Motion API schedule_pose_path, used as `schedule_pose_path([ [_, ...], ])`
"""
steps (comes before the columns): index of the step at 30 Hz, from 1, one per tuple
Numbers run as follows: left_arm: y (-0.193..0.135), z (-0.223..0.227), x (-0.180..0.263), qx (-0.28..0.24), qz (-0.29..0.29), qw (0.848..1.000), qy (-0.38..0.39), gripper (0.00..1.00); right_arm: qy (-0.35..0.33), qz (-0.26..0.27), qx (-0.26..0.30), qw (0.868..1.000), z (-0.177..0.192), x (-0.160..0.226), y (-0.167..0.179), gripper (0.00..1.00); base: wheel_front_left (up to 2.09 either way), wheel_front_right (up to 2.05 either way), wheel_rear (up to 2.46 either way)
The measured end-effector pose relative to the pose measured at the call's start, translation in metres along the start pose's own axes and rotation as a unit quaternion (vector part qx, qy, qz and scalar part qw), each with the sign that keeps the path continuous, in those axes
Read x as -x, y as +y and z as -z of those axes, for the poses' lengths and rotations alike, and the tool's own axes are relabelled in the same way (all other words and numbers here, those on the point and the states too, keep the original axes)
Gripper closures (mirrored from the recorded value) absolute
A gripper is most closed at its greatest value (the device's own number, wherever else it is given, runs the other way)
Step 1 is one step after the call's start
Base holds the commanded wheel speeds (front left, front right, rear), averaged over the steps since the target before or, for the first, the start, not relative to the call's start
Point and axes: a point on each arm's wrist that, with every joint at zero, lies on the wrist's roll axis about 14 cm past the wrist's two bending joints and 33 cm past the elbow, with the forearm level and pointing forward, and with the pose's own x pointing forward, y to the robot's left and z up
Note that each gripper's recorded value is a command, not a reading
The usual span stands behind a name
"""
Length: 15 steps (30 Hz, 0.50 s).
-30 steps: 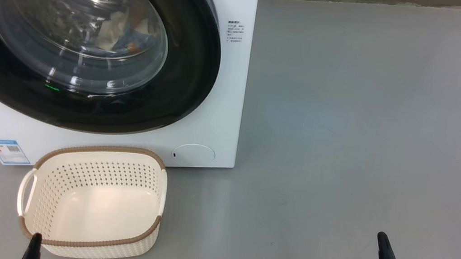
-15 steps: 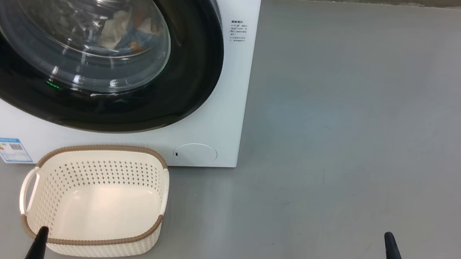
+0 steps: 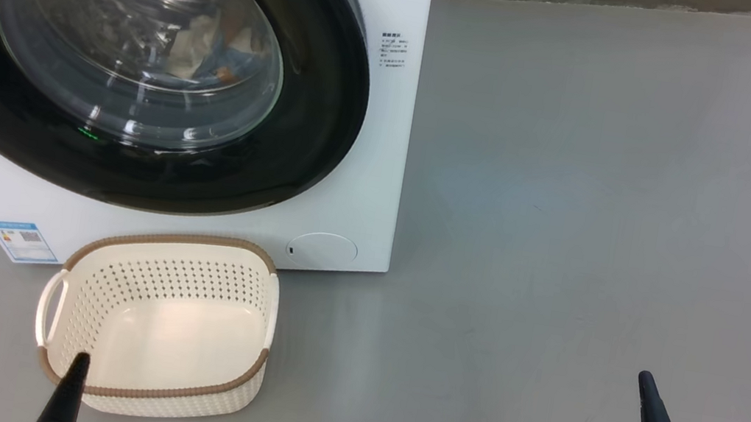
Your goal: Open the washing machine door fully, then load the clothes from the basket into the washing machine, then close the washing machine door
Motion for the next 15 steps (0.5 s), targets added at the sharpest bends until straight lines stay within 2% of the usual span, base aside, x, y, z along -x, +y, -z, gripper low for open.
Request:
schedule_pose_path([
  [15, -0.0100, 0.0032, -0.0083, 0.080, 0.015, 0.997, 0.013, 1.00, 0.005, -0.004, -0.083, 0.996, -0.0007, -0.0017, 0.0012, 1.00, 0.00, 0.00, 0.00],
])
